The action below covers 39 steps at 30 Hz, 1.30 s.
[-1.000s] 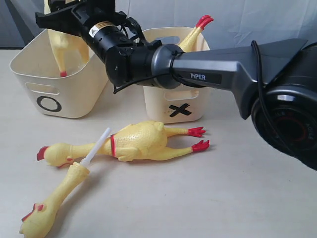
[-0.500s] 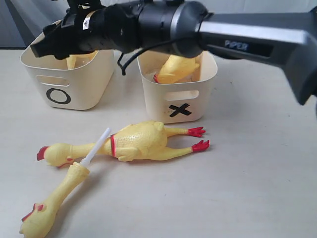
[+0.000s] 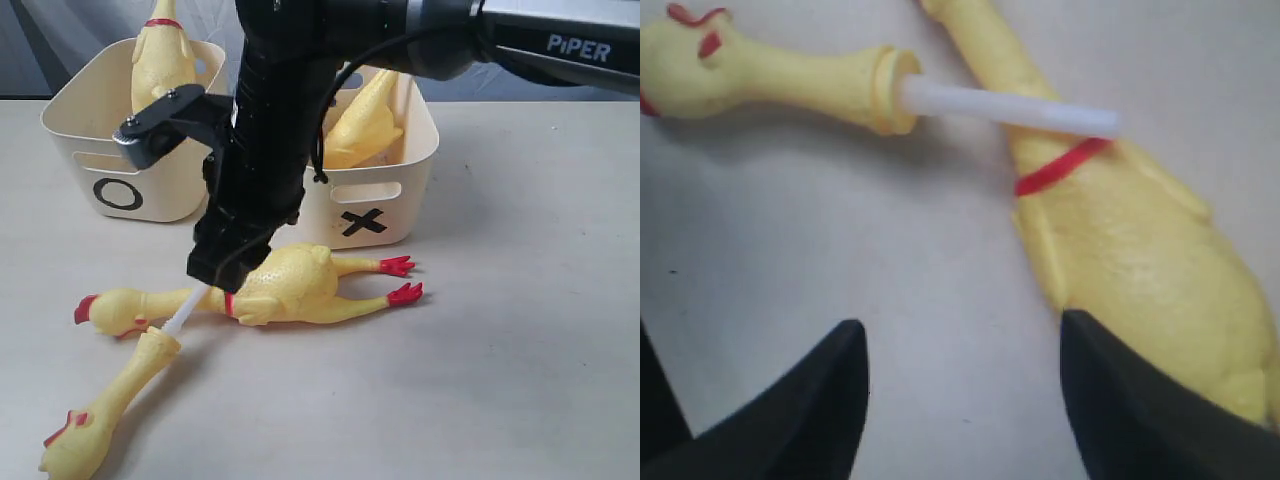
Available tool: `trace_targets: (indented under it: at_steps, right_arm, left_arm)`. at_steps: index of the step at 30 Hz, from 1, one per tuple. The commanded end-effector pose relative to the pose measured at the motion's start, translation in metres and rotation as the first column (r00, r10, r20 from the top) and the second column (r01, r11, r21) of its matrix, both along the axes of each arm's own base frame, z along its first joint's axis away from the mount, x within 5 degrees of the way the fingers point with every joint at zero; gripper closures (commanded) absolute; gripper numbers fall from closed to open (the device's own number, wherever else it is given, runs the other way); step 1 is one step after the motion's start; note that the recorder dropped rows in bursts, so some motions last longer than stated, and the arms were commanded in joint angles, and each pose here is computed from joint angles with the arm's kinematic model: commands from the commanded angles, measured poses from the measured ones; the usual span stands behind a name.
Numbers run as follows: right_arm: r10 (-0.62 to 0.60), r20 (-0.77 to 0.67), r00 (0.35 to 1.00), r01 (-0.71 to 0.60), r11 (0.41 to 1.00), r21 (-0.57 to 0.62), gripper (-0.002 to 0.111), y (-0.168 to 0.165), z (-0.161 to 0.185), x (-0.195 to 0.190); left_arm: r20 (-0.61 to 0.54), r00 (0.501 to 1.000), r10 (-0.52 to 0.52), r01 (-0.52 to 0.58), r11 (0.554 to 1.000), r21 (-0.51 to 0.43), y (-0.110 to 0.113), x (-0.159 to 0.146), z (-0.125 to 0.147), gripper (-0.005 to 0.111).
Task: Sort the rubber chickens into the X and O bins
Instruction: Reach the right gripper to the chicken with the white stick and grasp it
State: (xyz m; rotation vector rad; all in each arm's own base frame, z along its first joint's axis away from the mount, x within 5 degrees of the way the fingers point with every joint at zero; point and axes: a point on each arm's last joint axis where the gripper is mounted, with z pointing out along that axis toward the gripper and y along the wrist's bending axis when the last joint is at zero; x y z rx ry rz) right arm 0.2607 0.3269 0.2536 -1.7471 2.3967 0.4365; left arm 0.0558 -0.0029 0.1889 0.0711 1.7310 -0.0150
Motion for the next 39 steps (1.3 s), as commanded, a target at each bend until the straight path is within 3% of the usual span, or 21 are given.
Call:
trace_targets:
  at_steps: [1, 4, 8, 14, 17, 26, 34, 39]
  right_arm:
    - [0.050, -0.075, 0.996, -0.045, 0.997, 0.066, 0.048, 0.014, -0.012, -0.014]
    - [0.232, -0.018, 0.973, -0.230, 0.970, 0.074, 0.049, 0.030, -0.016, -0.034]
    - [0.451, 0.113, 0.886, -0.459, 0.886, 0.062, 0.052, 0.052, -0.018, -0.063]
    - [0.556, 0.400, 0.729, -0.578, 0.813, -0.078, 0.051, 0.077, -0.023, -0.074]
    - [0.591, 0.462, 0.661, -0.602, 0.785, -0.144, 0.051, 0.085, -0.034, -0.072]
    - [0.652, 0.386, 0.653, -0.618, 0.753, -0.228, 0.051, 0.093, -0.089, -0.067]
    - [0.641, 0.458, 0.615, -0.619, 0.753, -0.224, 0.051, 0.098, -0.090, -0.061]
    - [0.660, 0.422, 0.621, -0.622, 0.743, -0.247, 0.051, 0.098, -0.102, -0.061]
  left_arm:
    - [0.018, 1.000, -0.011, 0.011, 1.000, -0.003, -0.001, 0.000, 0.003, 0.107]
    - [0.018, 1.000, -0.011, 0.011, 1.000, -0.003, -0.001, 0.000, 0.003, 0.107]
    - [0.018, 1.000, -0.011, 0.011, 1.000, -0.003, -0.001, 0.000, 0.003, 0.107]
    - [0.018, 1.000, -0.011, 0.011, 1.000, -0.003, -0.001, 0.000, 0.003, 0.107]
    - [0.018, 1.000, -0.011, 0.011, 1.000, -0.003, -0.001, 0.000, 0.003, 0.107]
    - [0.018, 1.000, -0.011, 0.011, 1.000, -0.003, -0.001, 0.000, 0.003, 0.107]
    - [0.018, 1.000, -0.011, 0.011, 1.000, -0.003, -0.001, 0.000, 0.003, 0.107]
    - [0.018, 1.000, -0.011, 0.011, 1.000, -0.003, -0.001, 0.000, 0.003, 0.107]
